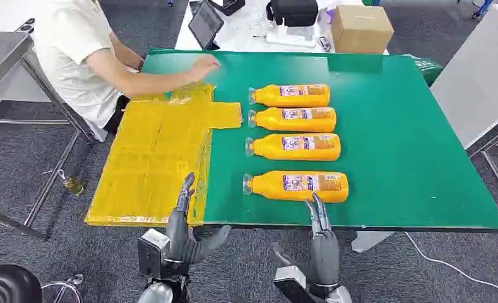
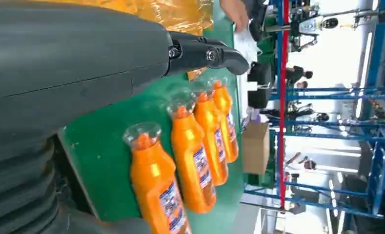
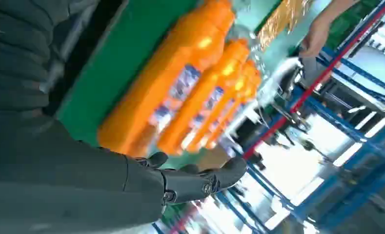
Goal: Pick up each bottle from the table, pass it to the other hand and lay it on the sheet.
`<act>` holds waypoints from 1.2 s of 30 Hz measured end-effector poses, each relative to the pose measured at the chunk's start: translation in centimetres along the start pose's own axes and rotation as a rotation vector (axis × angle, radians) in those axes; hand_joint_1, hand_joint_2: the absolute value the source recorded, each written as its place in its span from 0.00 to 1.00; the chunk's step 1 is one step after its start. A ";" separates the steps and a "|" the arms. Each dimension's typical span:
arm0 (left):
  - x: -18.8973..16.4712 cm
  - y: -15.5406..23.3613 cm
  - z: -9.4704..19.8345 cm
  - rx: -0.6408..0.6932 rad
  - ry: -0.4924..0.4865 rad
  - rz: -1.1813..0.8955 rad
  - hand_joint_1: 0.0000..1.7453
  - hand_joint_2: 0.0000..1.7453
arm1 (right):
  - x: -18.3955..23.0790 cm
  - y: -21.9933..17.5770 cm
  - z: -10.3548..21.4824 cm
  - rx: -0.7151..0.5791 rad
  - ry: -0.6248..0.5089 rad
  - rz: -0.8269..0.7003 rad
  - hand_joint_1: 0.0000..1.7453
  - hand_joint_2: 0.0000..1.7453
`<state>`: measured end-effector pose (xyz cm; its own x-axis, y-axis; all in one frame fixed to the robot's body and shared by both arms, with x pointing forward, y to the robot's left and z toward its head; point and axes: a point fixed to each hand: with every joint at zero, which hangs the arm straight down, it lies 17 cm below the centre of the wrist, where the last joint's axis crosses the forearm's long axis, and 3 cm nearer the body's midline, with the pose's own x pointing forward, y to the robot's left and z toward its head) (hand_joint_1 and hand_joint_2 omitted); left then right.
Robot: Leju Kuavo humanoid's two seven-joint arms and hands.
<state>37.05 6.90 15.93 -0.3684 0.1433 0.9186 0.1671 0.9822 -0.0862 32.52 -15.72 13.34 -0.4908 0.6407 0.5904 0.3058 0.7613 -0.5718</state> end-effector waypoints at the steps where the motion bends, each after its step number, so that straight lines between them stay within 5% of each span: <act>1: 0.1 0.0 -0.1 -0.002 -0.003 0.002 0.00 1.00 | 0.1 -0.5 -0.5 -0.004 -0.024 0.036 0.00 1.00; 7: 0.6 -0.3 -0.9 -0.019 -0.023 0.007 0.00 1.00 | 0.8 -1.7 -2.5 0.008 -0.145 0.216 0.00 1.00; 16: 0.7 -0.6 -1.0 -0.035 -0.025 0.015 0.00 1.00 | -4.6 -2.5 -3.5 0.066 -0.008 0.329 0.00 1.00; 28: 1.2 -1.6 -1.9 -0.058 -0.037 0.038 0.00 1.00 | -8.8 1.1 -4.1 0.331 -0.015 0.410 0.00 1.00; 36: 1.3 -1.9 -2.1 -0.066 -0.039 0.044 0.00 1.00 | -10.6 1.7 -4.3 0.380 -0.016 0.432 0.00 1.00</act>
<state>38.21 4.97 18.10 -0.3948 0.1921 0.8985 0.2432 0.9649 -0.0994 41.76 -20.71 8.57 -0.3998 0.8816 0.2509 0.1682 0.3396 -0.9254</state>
